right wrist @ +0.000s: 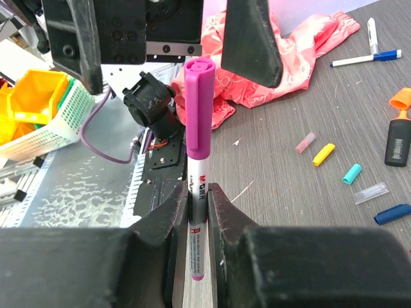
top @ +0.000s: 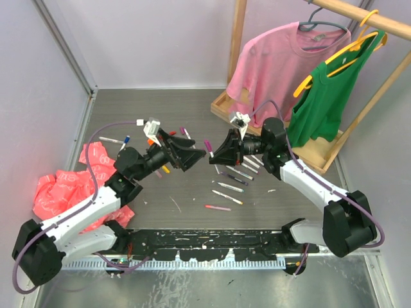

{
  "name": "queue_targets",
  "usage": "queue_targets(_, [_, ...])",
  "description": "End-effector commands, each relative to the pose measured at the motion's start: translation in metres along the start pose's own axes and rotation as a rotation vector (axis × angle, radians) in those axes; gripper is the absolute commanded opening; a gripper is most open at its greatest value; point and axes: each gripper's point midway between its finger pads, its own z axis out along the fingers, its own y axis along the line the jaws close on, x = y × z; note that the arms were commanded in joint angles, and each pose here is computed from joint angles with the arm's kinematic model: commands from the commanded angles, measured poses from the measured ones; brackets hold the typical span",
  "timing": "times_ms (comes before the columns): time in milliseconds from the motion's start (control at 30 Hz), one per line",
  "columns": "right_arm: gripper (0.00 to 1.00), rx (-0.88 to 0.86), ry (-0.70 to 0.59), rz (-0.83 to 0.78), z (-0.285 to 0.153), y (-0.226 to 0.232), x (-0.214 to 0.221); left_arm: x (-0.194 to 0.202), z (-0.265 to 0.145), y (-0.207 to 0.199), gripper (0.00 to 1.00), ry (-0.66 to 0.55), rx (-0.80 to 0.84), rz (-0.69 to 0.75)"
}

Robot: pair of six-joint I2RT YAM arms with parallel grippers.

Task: Open the pen caps
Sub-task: Open the pen cap from the pen.

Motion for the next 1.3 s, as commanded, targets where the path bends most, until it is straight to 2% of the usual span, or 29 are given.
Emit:
queue_targets(0, [0.01,-0.037,-0.012,-0.087,0.000,0.007,-0.020,-0.023,0.016,-0.039,0.97,0.004,0.176,-0.048])
queue_targets(67, [0.01,-0.041,-0.009,-0.084,0.000,0.007,-0.019,-0.023,0.024,-0.038,0.89,0.017,0.181,-0.060])
queue_targets(267, [0.01,-0.046,-0.005,-0.082,0.000,0.007,-0.018,-0.018,0.042,-0.034,0.53,0.050,0.199,-0.098])
queue_targets(400, [0.01,-0.047,-0.004,-0.080,0.000,0.007,-0.018,-0.014,0.045,-0.029,0.37,0.061,0.189,-0.109])
queue_targets(567, [0.01,-0.049,-0.001,-0.071,0.000,0.006,-0.017,-0.011,0.046,-0.027,0.23,0.068,0.191,-0.113])
queue_targets(700, [0.01,-0.050,0.003,-0.061,0.001,0.004,-0.015,-0.014,0.047,-0.027,0.01,0.065,0.200,-0.094])
queue_targets(867, [0.01,-0.050,0.012,-0.029,0.003,-0.002,-0.010,-0.040,0.050,-0.014,0.00,0.006,0.146,0.015])
queue_targets(1067, [0.01,-0.056,0.035,0.051,0.007,-0.014,0.003,-0.125,0.053,0.007,0.00,-0.207,0.022,0.135])
queue_targets(1267, [0.01,-0.055,0.055,0.101,0.010,-0.025,0.013,-0.194,0.055,0.029,0.00,-0.374,-0.058,0.120])
